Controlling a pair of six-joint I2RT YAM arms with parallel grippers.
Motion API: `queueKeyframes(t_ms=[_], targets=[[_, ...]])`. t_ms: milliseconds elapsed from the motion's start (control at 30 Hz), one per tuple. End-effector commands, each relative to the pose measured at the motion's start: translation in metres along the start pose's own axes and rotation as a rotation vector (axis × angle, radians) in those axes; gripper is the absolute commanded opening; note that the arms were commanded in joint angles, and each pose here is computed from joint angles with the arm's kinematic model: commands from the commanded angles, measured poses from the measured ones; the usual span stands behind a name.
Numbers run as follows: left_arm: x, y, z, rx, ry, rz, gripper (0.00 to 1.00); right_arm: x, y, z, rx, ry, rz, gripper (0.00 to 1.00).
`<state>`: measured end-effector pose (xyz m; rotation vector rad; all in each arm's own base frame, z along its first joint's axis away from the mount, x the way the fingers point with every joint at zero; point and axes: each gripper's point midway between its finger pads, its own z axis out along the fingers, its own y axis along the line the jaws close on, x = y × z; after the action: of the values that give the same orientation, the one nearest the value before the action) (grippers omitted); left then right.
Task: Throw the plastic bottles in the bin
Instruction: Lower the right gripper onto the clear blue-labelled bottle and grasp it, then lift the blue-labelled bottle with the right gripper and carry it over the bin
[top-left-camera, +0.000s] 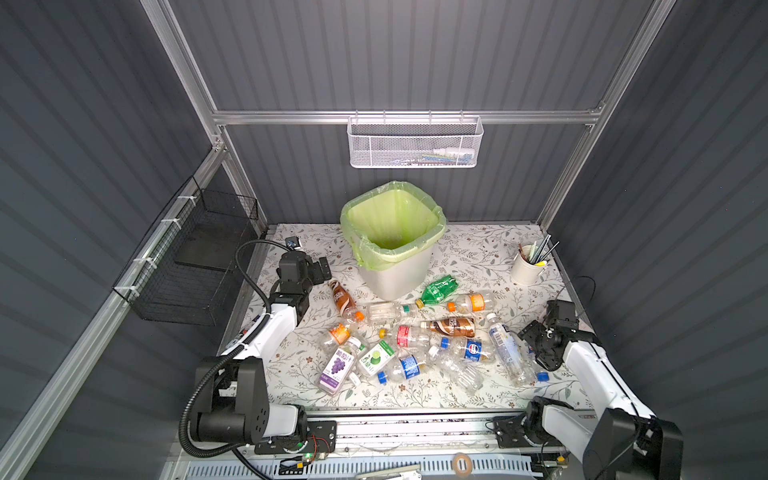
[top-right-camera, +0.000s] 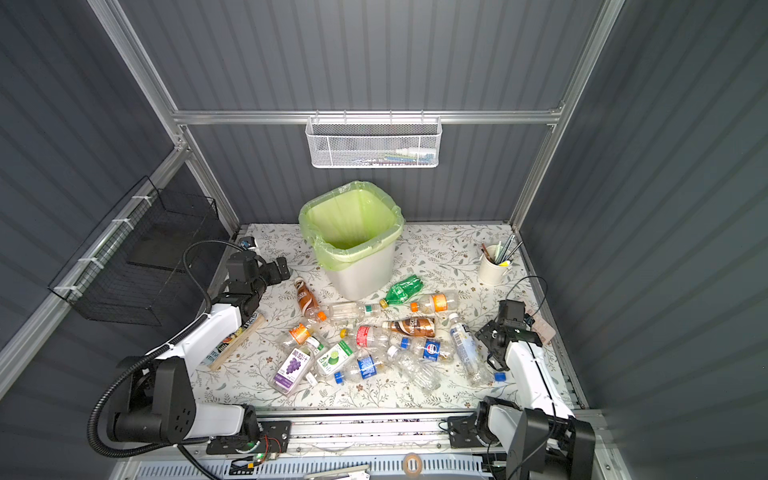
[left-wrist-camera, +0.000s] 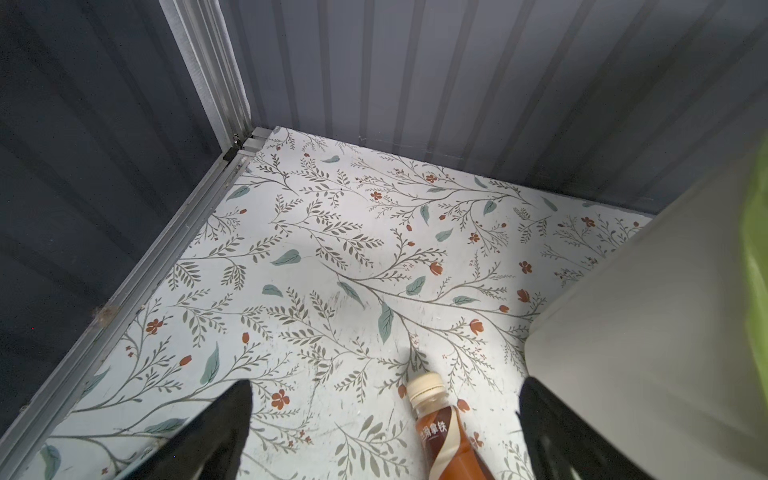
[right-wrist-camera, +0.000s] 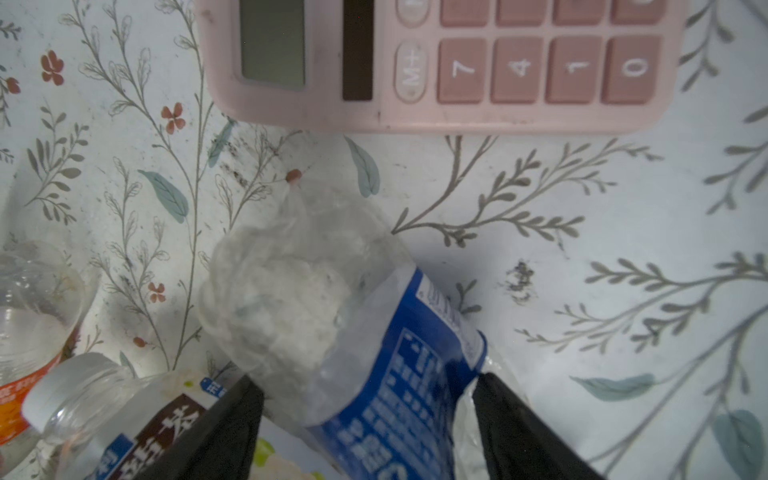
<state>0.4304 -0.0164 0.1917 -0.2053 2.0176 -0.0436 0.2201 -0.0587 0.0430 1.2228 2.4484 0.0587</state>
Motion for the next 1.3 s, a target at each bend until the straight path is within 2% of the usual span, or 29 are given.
queueKeyframes(t_ms=[0, 267, 400, 667, 933, 1133, 1200, 1267], targets=[[-0.013, -0.007, 0.0, 0.032, -0.011, -0.03, 1.0, 0.005, 0.011, 0.006, -0.044, 0.025, -0.004, 0.74], [-0.016, -0.004, -0.004, 0.016, -0.02, -0.037, 1.0, -0.008, 0.033, 0.005, -0.111, -0.016, -0.043, 0.55], [-0.016, 0.003, -0.007, -0.015, -0.028, -0.067, 1.0, -0.018, 0.045, -0.003, -0.155, -0.054, -0.069, 0.49], [-0.015, 0.018, -0.013, -0.095, -0.029, -0.11, 1.0, -0.061, 0.081, -0.063, -0.311, -0.238, -0.133, 0.45], [-0.015, 0.024, -0.018, -0.125, -0.033, -0.128, 1.0, -0.095, 0.144, -0.146, -0.564, -0.374, -0.179, 0.43], [-0.012, 0.025, -0.023, -0.126, -0.027, -0.121, 1.0, -0.09, 0.184, -0.176, -0.677, -0.372, -0.231, 0.43], [-0.011, 0.025, -0.024, -0.128, -0.024, -0.114, 1.0, -0.087, 0.186, -0.174, -0.654, -0.366, -0.256, 0.45], [-0.009, 0.026, -0.025, -0.127, -0.018, -0.105, 1.0, -0.086, 0.172, -0.158, -0.543, -0.345, -0.263, 0.58]])
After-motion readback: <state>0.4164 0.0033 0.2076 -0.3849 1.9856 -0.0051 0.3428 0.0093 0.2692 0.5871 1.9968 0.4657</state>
